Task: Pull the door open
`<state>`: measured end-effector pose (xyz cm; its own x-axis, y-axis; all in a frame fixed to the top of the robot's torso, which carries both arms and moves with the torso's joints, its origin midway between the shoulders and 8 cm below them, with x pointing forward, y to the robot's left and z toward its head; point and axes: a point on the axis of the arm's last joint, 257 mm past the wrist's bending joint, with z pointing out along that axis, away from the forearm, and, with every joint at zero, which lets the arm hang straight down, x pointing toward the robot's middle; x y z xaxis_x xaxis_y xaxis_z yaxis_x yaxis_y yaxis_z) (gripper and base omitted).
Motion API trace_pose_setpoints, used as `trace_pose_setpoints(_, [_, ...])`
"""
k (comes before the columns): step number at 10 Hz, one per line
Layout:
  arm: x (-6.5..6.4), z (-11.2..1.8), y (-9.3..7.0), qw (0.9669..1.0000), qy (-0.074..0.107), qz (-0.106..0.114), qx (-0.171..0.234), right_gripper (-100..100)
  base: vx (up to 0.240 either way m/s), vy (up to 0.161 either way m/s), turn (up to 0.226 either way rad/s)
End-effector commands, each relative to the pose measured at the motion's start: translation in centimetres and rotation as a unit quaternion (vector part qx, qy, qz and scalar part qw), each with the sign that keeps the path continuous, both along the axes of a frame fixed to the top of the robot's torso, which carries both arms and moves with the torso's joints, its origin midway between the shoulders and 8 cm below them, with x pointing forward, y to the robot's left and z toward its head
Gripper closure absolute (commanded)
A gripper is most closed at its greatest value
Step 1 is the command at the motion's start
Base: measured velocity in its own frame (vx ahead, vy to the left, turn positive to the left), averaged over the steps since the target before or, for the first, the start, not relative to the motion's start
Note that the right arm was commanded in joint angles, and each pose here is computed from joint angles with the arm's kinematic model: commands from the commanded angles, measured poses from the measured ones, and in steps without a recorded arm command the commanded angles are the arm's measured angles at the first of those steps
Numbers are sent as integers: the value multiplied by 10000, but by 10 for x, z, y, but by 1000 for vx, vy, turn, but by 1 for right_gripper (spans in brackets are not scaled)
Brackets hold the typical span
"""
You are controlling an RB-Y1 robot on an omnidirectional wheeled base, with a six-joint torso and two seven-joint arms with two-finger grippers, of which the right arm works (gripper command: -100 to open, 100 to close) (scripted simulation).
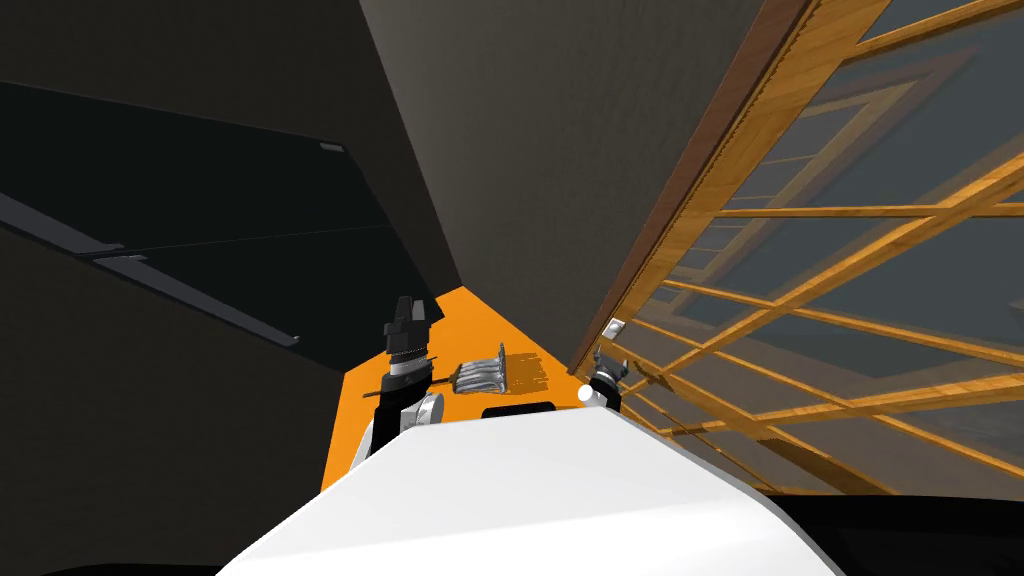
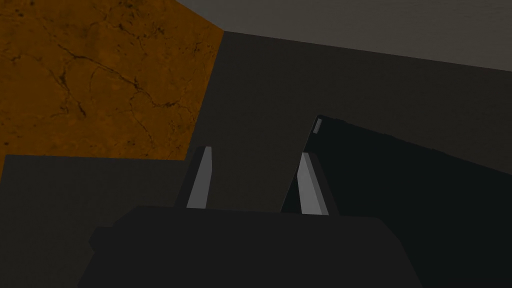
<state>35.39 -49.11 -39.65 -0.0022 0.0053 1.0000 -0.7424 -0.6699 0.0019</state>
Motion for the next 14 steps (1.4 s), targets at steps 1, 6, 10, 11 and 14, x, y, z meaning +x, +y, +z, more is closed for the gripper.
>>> trace_pose_setpoints(1, [-1, 0, -1, 10000, 8, -4, 1, -100, -184, 37, 3])
trace_pose_setpoints(6, [-3, -3, -3, 10000, 44, -5, 3, -100, -244, 48, 10])
trace_pose_setpoints(10, [-5, -5, -6, 10000, 85, -3, 4, -100, -209, 67, 15])
trace_pose_setpoints(11, [-6, -5, -7, 10000, 96, -2, 4, -100, -198, 84, 16])
trace_pose_setpoints(14, [-8, -7, -11, 9999, 129, 1, 7, -100, -195, 82, 19])
